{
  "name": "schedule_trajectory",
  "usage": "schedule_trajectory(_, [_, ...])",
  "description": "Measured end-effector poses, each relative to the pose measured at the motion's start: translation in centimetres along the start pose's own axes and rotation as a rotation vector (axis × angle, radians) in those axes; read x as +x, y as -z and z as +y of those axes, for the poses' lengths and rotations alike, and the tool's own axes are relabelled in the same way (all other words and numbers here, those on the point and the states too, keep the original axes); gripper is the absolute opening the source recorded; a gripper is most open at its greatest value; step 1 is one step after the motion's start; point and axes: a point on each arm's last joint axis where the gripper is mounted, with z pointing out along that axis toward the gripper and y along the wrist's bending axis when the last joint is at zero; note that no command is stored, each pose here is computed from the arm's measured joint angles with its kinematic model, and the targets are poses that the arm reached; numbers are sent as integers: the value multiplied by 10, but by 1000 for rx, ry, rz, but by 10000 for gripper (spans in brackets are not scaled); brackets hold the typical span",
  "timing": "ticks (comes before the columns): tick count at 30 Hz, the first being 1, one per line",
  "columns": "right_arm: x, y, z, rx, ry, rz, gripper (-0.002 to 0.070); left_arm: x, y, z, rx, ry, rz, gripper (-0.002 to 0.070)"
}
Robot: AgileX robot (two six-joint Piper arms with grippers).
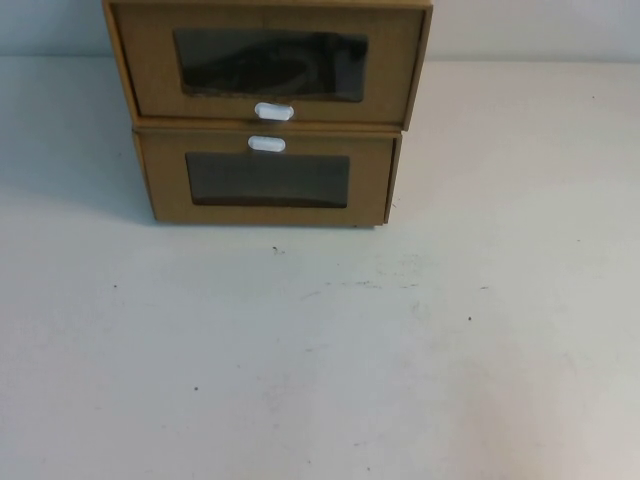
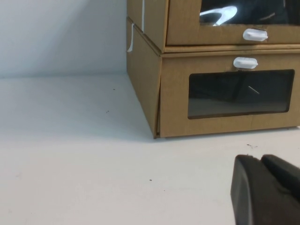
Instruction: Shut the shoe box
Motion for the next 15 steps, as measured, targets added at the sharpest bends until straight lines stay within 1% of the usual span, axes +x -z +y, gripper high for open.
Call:
schedule_trajectory(4, [22,9,-13,181,-34,-109,-11,0,0,0,2,0,4,-5])
schedule_trajectory(6, [27,15,-16,246,-43,-153,-11,0,0,0,2,0,4,-5])
schedule_trajectory(8, [29,20,-18,291,-58,-197,-11,0,0,0,2,0,4,-5])
schedule_trajectory(11, [31,27,-18,321,-84,-244,-11,0,0,0,1,-11,4,-5])
schedule_trajectory(15, [36,28,-19,330,-110,-234,-11,1,0,0,-4,-193,14,-5])
